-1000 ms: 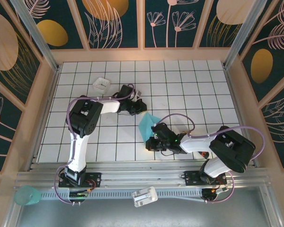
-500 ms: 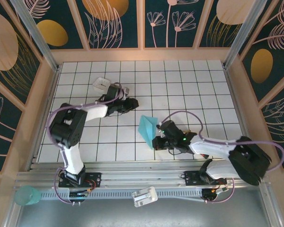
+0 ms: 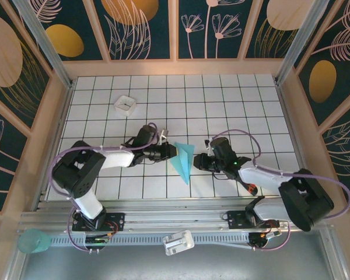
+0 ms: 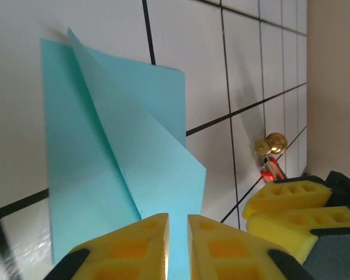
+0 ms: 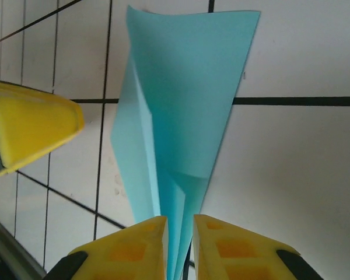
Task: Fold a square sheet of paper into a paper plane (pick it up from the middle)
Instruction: Fourth fold the wing at the center of the table, then turn over the paper at the center of the table.
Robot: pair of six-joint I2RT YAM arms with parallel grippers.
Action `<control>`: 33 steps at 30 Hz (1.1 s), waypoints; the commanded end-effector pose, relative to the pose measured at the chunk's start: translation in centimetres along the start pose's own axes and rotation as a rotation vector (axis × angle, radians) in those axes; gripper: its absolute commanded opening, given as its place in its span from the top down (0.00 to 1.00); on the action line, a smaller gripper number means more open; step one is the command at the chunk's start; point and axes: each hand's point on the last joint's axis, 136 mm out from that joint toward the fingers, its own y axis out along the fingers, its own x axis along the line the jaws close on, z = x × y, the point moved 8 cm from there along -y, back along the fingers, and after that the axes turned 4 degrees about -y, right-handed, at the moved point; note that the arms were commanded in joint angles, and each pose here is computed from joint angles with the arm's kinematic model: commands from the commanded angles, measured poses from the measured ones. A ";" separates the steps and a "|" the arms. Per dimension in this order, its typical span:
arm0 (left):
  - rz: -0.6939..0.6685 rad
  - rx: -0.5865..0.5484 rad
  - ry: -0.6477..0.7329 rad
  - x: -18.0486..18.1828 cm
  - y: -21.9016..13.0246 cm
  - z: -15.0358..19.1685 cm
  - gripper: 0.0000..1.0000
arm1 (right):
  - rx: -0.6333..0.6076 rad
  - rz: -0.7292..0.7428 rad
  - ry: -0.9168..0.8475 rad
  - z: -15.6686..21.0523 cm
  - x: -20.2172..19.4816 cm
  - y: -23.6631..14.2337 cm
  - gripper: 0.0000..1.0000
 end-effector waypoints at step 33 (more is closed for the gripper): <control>-0.035 0.051 -0.024 2.6 4.0 -0.8 0.85 | -0.122 -0.023 0.052 -0.6 -0.2 1.7 0.72</control>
